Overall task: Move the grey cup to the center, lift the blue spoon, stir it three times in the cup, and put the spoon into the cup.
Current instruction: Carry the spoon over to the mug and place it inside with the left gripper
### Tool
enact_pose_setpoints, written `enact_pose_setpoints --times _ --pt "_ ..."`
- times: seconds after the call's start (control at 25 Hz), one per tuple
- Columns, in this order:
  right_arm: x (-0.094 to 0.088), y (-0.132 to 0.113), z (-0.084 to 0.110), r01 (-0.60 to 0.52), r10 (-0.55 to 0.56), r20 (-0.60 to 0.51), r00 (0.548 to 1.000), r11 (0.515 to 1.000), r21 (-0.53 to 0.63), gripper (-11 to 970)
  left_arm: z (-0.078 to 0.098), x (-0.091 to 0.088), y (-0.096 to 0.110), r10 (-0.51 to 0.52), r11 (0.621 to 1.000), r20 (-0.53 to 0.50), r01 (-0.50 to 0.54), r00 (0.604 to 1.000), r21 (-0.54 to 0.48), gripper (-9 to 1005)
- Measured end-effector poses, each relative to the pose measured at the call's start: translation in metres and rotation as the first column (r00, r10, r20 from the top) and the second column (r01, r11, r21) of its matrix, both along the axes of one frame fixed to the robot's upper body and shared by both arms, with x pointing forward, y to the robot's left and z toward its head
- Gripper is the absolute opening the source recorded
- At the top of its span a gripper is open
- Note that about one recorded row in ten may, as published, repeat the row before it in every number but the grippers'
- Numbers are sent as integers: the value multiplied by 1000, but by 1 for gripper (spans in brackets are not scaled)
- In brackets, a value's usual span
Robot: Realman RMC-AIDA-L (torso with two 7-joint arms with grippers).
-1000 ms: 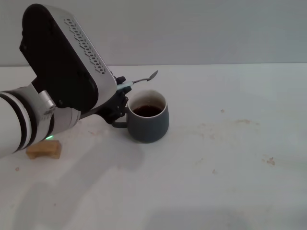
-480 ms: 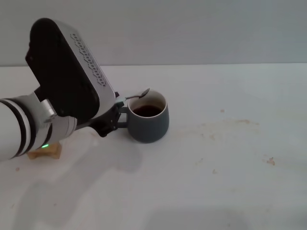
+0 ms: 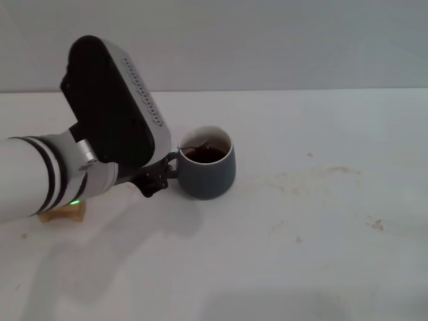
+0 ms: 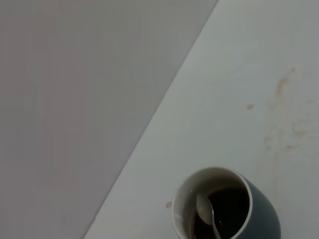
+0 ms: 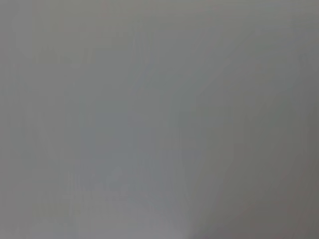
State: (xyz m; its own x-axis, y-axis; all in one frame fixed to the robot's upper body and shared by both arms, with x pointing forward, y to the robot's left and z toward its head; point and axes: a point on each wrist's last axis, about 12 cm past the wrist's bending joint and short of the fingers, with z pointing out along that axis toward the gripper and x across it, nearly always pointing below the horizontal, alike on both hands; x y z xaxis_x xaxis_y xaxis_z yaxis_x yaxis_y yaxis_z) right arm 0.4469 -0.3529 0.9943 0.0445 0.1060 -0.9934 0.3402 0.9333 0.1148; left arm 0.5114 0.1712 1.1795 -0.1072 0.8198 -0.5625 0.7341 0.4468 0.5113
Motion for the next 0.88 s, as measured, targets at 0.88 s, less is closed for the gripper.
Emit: enact_pose_setpoints --times 0.88 --pt "3 -1 1 2 -2 1 1000 1000 1 -1 -6 32 -16 -59 995 -29 61 998 83 140"
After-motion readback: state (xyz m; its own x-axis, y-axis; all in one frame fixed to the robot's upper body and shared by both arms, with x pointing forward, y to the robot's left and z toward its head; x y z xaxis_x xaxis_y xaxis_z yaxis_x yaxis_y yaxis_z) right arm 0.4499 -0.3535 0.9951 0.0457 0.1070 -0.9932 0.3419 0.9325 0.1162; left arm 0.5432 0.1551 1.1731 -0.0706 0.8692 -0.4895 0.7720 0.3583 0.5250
